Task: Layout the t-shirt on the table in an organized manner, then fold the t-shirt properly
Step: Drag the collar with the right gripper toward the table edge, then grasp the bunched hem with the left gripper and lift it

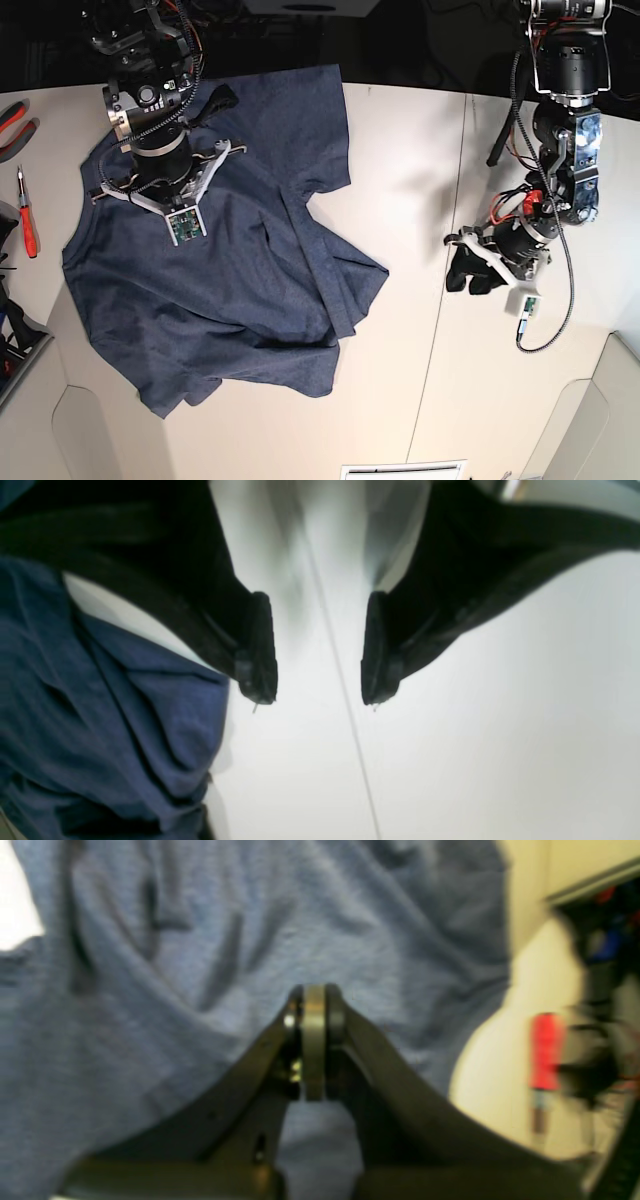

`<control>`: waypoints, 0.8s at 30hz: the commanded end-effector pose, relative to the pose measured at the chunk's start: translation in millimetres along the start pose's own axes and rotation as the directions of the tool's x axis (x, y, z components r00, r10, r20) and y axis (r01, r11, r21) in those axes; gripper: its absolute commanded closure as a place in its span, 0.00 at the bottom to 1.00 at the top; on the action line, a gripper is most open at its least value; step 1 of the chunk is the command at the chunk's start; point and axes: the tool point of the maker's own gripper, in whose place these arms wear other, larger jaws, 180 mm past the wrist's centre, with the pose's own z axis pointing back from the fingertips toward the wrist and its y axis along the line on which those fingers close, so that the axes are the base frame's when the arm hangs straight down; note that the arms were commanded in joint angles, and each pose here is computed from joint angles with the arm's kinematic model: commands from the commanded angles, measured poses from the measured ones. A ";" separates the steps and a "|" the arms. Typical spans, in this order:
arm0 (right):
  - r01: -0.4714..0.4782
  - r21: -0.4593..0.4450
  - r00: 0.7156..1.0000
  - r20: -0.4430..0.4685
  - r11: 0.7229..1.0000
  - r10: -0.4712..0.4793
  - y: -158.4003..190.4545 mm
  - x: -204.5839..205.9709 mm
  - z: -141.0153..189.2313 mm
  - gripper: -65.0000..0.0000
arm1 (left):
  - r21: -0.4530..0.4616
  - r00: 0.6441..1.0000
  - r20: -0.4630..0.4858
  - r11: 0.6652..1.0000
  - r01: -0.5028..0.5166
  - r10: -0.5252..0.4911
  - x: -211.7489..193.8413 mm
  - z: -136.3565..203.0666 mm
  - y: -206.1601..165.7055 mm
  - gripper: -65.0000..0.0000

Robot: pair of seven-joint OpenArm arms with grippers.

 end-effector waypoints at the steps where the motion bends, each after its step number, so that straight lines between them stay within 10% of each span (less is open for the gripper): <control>1: 0.008 -0.018 1.000 0.009 1.000 -0.008 -5.9 2.8 -3.8 1.00 | -0.022 0.998 0.059 1.000 0.016 -0.014 21.4 -2.9 -5.9 0.52; 11: 0.029 -0.075 0.964 -0.262 0.997 -0.047 -23.9 -88.1 -40.6 1.00 | -0.104 0.987 0.052 0.982 0.157 -0.152 36.5 -46.7 -81.4 0.52; 24: 0.010 -0.044 0.960 -0.280 0.999 -0.022 -18.9 -92.9 -41.2 1.00 | -0.079 0.974 -0.053 0.973 0.216 -0.221 5.8 -86.6 -74.8 0.52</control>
